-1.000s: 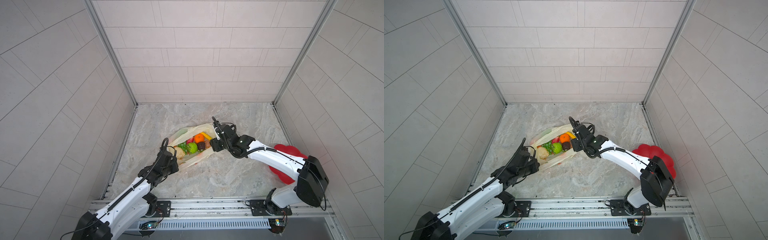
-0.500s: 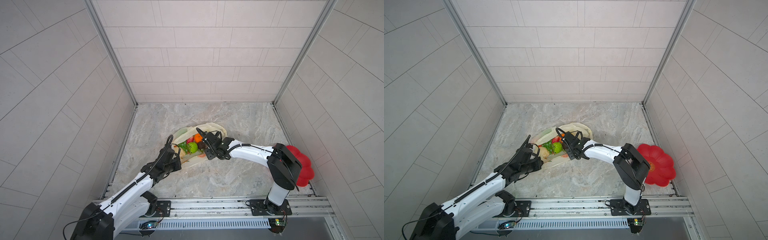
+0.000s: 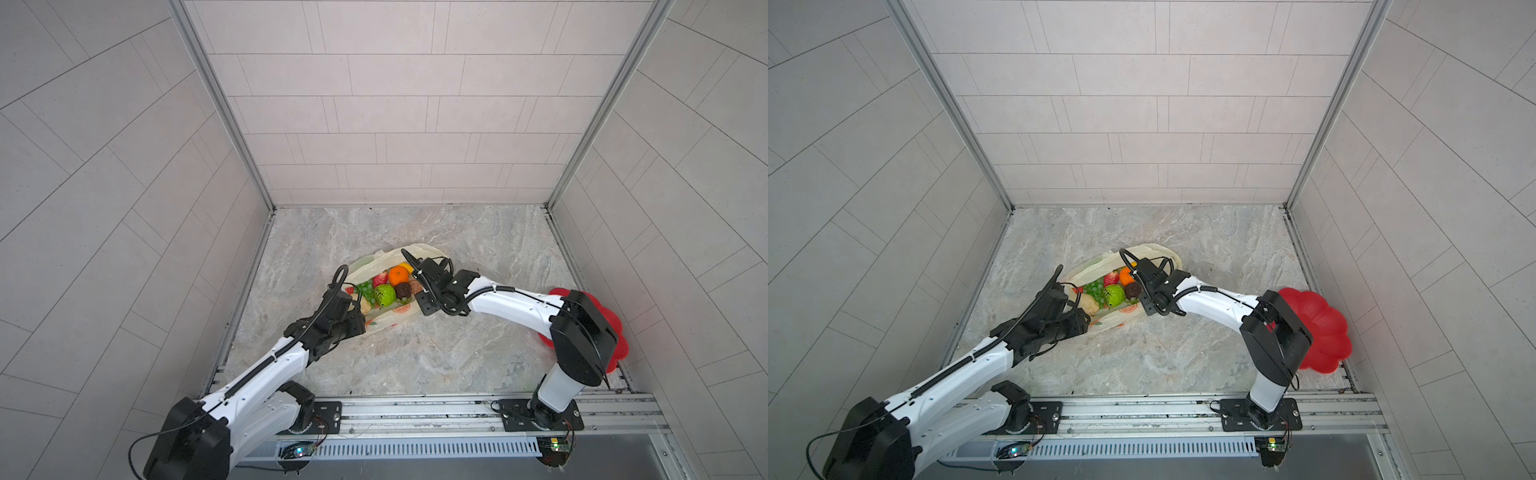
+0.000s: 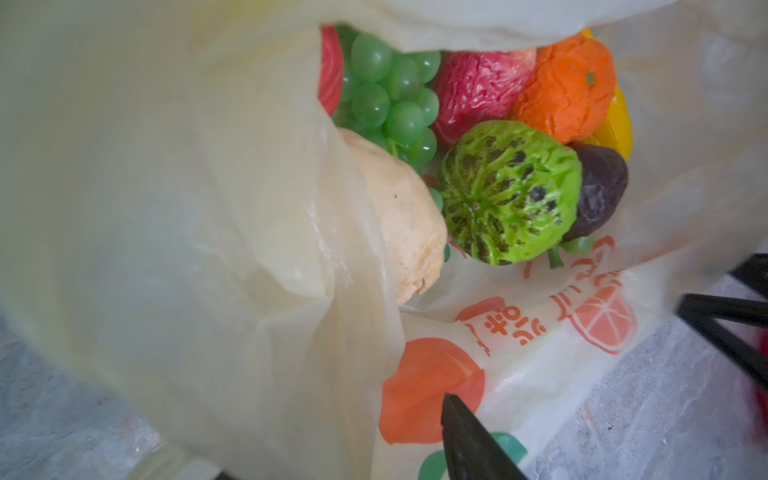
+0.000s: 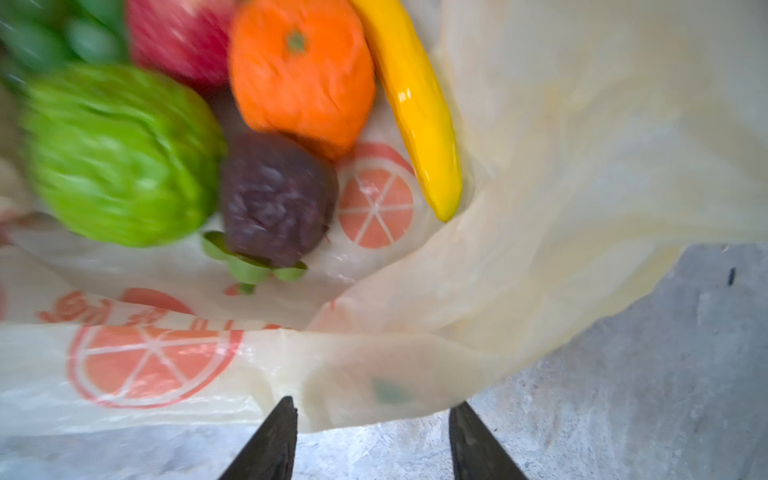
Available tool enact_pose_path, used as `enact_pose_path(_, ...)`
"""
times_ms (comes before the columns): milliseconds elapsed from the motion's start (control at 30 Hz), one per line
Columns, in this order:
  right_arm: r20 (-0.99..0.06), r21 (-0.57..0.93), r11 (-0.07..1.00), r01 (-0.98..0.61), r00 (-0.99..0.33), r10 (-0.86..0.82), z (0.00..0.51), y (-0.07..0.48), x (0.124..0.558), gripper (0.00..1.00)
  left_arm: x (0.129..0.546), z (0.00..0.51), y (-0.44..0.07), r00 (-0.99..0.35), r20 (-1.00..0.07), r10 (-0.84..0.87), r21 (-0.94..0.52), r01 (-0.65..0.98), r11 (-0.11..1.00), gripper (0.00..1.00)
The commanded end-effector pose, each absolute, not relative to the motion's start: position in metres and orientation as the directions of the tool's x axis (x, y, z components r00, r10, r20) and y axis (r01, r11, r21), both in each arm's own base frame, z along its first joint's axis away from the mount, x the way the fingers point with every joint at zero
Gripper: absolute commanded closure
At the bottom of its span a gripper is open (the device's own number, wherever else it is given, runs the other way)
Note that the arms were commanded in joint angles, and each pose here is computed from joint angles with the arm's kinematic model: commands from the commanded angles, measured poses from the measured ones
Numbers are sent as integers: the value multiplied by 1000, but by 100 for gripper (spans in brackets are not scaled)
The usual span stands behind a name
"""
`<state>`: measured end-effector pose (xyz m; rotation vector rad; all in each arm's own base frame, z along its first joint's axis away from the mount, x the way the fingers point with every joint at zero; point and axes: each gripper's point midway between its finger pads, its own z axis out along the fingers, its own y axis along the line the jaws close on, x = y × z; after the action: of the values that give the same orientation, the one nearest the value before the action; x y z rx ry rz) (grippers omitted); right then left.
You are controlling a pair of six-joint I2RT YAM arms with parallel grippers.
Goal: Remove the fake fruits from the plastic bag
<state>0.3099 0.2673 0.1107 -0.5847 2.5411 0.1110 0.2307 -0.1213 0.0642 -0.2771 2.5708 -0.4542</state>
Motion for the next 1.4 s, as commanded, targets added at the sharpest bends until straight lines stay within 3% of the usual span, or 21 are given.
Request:
enact_pose_path(0,-549,-40,892,-450,-736,-397,140,278,310,40,232,61,-119,-849,-444,-287,-350,-130,928,40)
enact_pose_path(533,-543,-74,866,-494,-709,-450,115,379,397,36,227,54,-136,-876,-403,-266,-415,-85,906,54)
enact_pose_path(967,-617,8,865,-501,-683,-390,121,409,485,37,229,40,-161,-891,-387,-239,-422,-60,904,68)
enact_pose_path(1167,-676,54,832,-552,-634,-376,141,423,493,37,245,41,-175,-891,-392,-228,-427,-44,903,77)
enact_pose_path(1367,-647,82,817,-571,-654,-392,185,408,465,32,255,44,-181,-887,-409,-216,-417,-29,909,78)
